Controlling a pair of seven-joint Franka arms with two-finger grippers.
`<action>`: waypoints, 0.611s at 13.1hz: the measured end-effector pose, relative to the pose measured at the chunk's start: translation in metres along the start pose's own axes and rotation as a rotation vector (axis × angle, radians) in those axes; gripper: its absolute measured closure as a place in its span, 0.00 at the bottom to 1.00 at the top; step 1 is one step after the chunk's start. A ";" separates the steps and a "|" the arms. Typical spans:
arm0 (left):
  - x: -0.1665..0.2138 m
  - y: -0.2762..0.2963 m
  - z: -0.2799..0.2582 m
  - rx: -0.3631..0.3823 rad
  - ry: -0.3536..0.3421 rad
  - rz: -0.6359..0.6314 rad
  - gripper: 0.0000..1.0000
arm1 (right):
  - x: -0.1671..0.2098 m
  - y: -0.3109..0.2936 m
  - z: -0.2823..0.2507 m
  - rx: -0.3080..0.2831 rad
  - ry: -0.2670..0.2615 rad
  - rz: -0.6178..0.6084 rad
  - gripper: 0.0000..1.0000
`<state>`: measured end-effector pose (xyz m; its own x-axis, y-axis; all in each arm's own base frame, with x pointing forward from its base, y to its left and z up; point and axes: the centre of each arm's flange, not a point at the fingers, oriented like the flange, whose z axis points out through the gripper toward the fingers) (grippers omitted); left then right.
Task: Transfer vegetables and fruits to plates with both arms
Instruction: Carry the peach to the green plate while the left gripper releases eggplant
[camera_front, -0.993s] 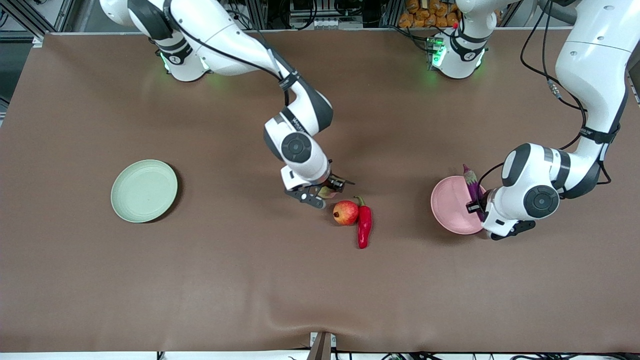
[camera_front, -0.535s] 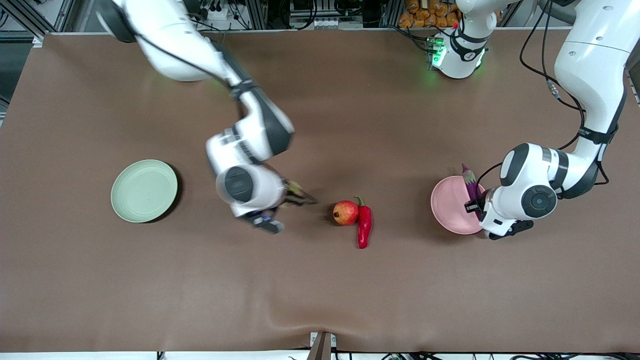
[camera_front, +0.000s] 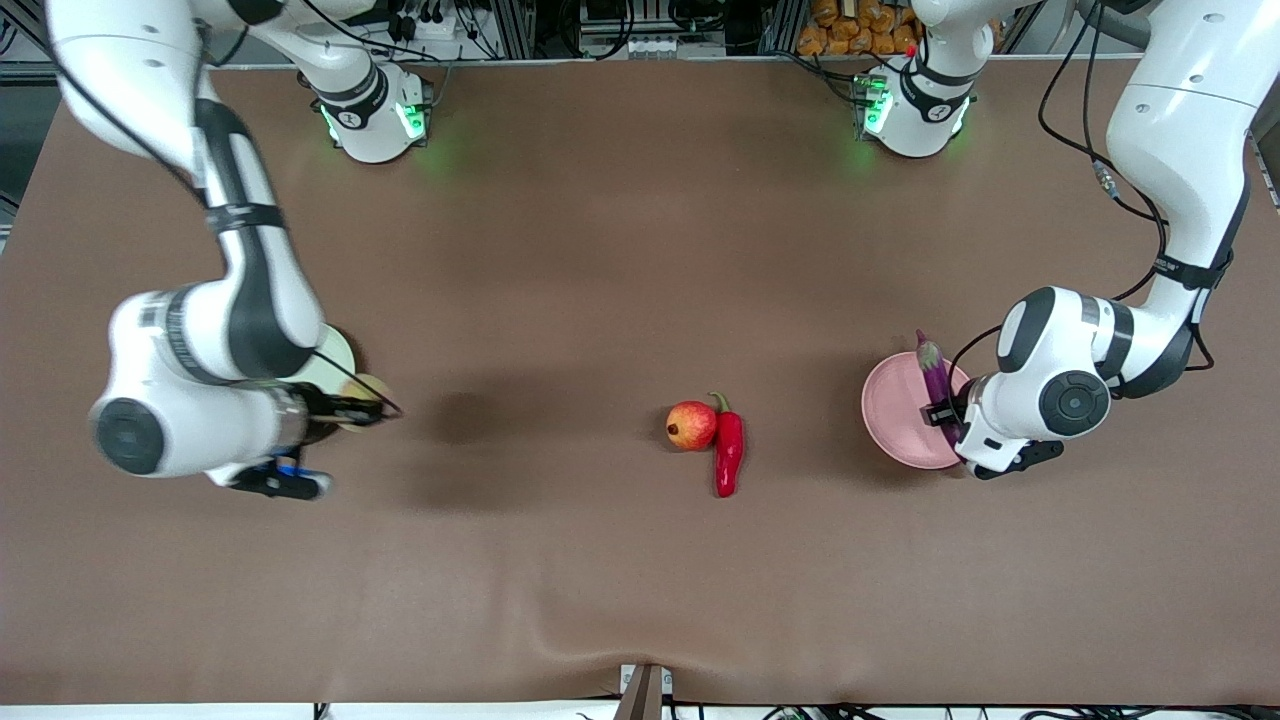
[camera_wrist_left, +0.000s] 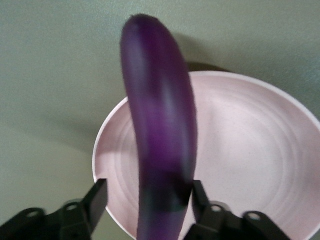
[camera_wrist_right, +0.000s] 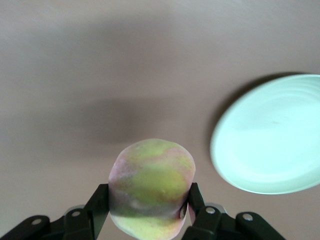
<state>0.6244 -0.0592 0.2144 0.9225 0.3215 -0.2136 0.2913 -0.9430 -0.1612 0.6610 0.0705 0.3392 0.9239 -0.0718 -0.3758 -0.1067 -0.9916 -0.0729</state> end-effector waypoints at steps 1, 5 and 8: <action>0.000 0.003 -0.004 -0.006 0.007 -0.009 0.06 | -0.005 0.031 0.007 0.005 -0.011 -0.036 0.32; -0.004 0.042 -0.041 -0.042 0.075 -0.031 0.00 | -0.025 0.142 0.064 0.054 -0.011 -0.126 0.32; -0.025 0.097 -0.067 -0.064 0.122 -0.027 0.00 | -0.036 0.174 0.117 0.065 0.001 -0.141 0.32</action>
<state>0.6470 -0.1642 0.2691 0.9368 0.3379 -0.0907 0.3287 -0.9388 -0.1027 0.5665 -0.0866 0.2320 0.9317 0.0674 -0.3569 0.0005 -0.9829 -0.1842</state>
